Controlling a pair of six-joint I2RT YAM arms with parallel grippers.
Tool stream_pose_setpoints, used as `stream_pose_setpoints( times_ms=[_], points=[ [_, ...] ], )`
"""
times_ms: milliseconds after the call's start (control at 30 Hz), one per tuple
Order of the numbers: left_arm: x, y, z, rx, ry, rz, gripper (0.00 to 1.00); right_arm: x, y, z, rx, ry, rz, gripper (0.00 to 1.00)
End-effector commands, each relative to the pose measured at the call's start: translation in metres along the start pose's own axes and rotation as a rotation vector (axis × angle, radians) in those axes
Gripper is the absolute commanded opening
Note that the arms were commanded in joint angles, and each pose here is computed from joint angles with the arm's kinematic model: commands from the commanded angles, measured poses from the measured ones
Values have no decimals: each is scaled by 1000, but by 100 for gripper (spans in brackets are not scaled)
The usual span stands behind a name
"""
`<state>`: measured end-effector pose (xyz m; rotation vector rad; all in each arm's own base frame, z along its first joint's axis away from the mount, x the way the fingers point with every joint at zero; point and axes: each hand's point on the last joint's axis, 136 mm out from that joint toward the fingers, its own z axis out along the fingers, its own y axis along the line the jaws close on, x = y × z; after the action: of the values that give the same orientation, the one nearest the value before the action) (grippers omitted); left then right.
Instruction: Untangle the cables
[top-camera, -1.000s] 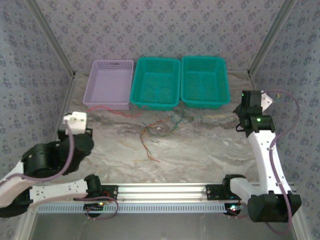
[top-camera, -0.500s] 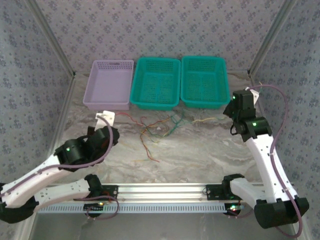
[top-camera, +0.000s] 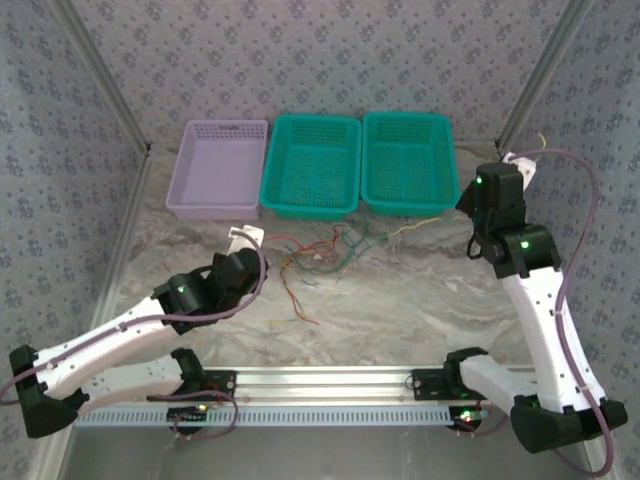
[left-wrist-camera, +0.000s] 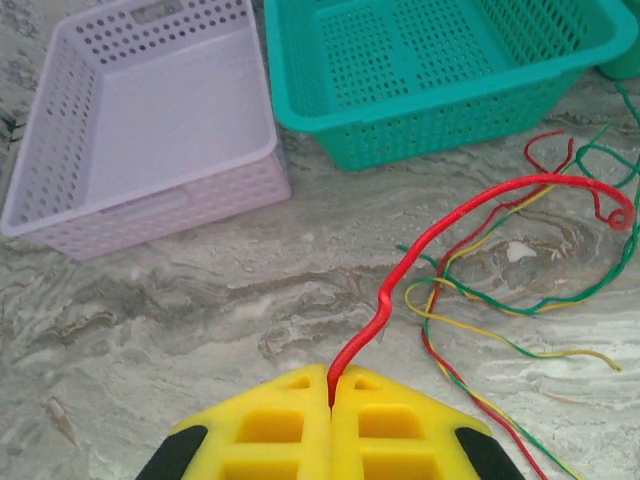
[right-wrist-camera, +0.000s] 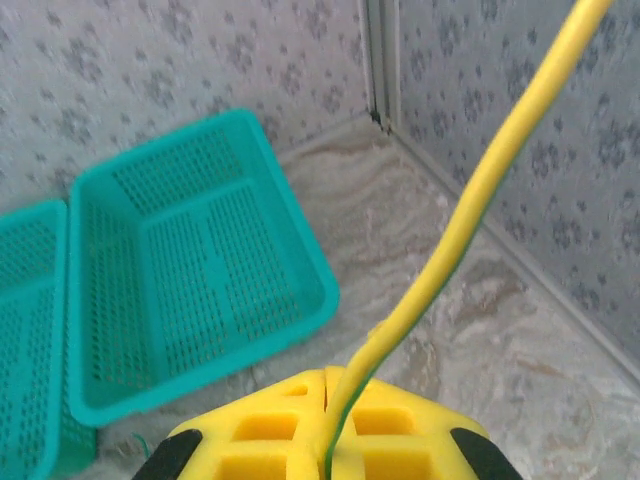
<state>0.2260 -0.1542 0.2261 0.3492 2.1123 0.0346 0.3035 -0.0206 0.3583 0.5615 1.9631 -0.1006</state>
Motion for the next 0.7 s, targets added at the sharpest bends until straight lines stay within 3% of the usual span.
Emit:
stream_pose_setpoints(
  times_ms=[0, 433, 667],
  points=[
    [2, -8, 2, 31, -3, -35, 0, -27, -7, -4, 93, -55, -28, 0],
    [9, -36, -1, 31, -15, 90, 0, -123, -1, 1, 368, -326, -94, 0],
    [12, -43, 1, 46, -23, 85, 0, -172, 26, 15, 478, -411, -147, 0]
  ],
)
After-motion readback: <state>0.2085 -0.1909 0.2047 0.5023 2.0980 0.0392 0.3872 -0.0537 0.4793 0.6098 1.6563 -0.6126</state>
